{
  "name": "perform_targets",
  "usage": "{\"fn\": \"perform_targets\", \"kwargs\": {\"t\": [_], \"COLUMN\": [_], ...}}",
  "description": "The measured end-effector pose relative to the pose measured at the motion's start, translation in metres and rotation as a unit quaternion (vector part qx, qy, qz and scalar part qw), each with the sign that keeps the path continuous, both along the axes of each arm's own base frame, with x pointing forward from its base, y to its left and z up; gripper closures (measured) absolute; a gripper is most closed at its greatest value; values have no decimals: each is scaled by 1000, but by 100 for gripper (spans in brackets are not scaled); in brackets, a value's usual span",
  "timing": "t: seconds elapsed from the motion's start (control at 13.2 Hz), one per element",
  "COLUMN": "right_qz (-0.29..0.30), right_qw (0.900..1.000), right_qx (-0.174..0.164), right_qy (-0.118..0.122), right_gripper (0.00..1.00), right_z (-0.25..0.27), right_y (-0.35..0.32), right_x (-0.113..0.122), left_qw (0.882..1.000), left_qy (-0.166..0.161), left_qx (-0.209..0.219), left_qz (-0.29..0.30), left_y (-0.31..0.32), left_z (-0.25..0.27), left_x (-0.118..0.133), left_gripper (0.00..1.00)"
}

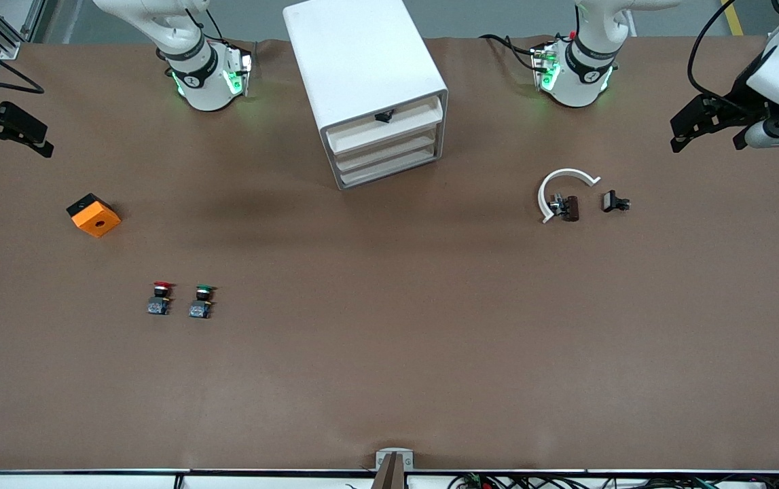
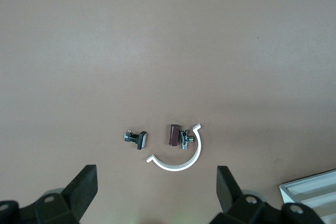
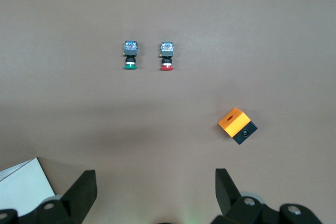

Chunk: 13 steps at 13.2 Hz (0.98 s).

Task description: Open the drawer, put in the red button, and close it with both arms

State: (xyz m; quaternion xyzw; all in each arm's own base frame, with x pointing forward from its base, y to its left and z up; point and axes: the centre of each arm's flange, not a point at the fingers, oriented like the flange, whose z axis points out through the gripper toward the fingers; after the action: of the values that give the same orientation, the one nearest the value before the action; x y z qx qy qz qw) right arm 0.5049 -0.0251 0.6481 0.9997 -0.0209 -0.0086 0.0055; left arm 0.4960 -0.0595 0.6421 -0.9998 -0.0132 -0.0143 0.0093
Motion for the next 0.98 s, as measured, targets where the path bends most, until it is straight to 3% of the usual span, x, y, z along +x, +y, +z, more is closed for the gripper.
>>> {"fn": "perform_targets", "kwargs": {"t": [0.08, 0.23, 0.45, 0.98], "right_qz": [-12, -43, -52, -56], "right_qw": [1000, 998, 998, 997], "right_qx": [11, 39, 45, 46], "right_qy": [1, 7, 10, 10], "right_gripper": [0, 0, 0, 0], "right_z": [-1, -8, -12, -12], "right_y": [0, -9, -15, -15], "right_x": [0, 0, 0, 0], "left_qw": [1000, 1000, 1000, 1000], "left_qy": [0, 3, 21, 15], "left_qx": [0, -3, -8, -9], "left_qz": [1, 8, 12, 9], "left_y": [1, 7, 11, 7], "left_z": [-1, -9, -34, -23], "left_x": [5, 40, 77, 76], "left_gripper": [0, 0, 0, 0]}}
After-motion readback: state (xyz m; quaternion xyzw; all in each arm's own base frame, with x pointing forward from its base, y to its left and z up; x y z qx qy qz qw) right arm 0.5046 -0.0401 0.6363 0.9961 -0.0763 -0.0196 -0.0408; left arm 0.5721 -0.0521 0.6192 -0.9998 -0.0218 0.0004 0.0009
